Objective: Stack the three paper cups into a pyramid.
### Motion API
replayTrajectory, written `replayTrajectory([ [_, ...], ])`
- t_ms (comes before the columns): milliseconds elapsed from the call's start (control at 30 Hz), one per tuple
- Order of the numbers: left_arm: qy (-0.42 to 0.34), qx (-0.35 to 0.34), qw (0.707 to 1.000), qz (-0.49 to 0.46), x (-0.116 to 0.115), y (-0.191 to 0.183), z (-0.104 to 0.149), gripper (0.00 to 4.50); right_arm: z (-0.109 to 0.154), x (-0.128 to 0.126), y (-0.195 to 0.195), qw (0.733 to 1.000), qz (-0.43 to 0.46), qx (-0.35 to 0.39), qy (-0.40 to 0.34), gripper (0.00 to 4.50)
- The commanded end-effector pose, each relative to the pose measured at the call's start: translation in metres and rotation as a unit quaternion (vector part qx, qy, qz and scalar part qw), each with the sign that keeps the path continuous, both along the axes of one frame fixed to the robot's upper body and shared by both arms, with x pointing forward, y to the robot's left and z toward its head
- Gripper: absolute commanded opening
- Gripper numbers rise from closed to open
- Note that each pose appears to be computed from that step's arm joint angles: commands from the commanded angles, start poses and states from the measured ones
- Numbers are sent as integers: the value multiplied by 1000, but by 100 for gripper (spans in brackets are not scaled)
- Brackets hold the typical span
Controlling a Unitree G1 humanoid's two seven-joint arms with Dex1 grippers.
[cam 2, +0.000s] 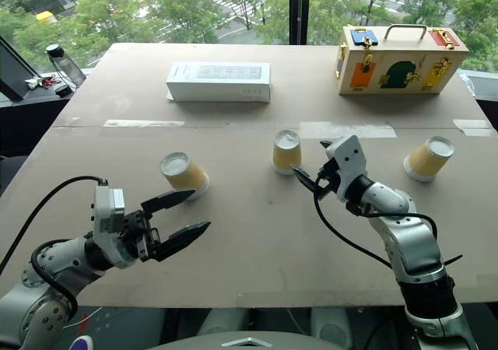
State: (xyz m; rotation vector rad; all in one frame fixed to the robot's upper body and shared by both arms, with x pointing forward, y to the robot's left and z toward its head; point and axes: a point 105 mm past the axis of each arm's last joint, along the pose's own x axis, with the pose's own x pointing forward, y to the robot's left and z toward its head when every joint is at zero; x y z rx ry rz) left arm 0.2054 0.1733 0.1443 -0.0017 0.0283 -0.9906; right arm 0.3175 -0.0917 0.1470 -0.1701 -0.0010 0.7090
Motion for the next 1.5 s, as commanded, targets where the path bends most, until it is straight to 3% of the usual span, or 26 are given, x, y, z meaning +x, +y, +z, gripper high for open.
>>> replayTrajectory([
  [33,-16,5,1000,-16,-7,0,10,448,13,22,18,1000,-14,15,-6,450],
  [267,-7,6,1000,-12,-13,5,2,448,10,39,39,1000,-4,25,12,450],
  [400,-8,4,1000,-11,-14,7,-1,450,4,45,39,1000,-6,17,16,337],
  [467,-8,3,1000,-10,-15,8,-2,450,8,45,37,1000,-5,22,6,228],
  [500,-9,2,1000,-10,-15,8,-2,450,11,45,35,1000,-4,23,0,216],
  [700,-14,-7,1000,-20,-14,1,-2,450,30,28,-6,999,-20,27,-29,216],
  [900,-16,-17,999,-34,-9,-9,-2,450,31,-5,-56,998,-56,5,-25,216],
  [1033,-16,-19,999,-44,-4,-12,-3,450,18,-22,-61,999,-50,19,-2,216],
  [1433,-16,-13,998,-53,-3,-11,1,450,-2,-26,-38,999,-23,25,14,216],
  [1500,-15,-13,998,-54,-4,-11,1,450,-15,-21,-38,999,-26,-7,31,318],
])
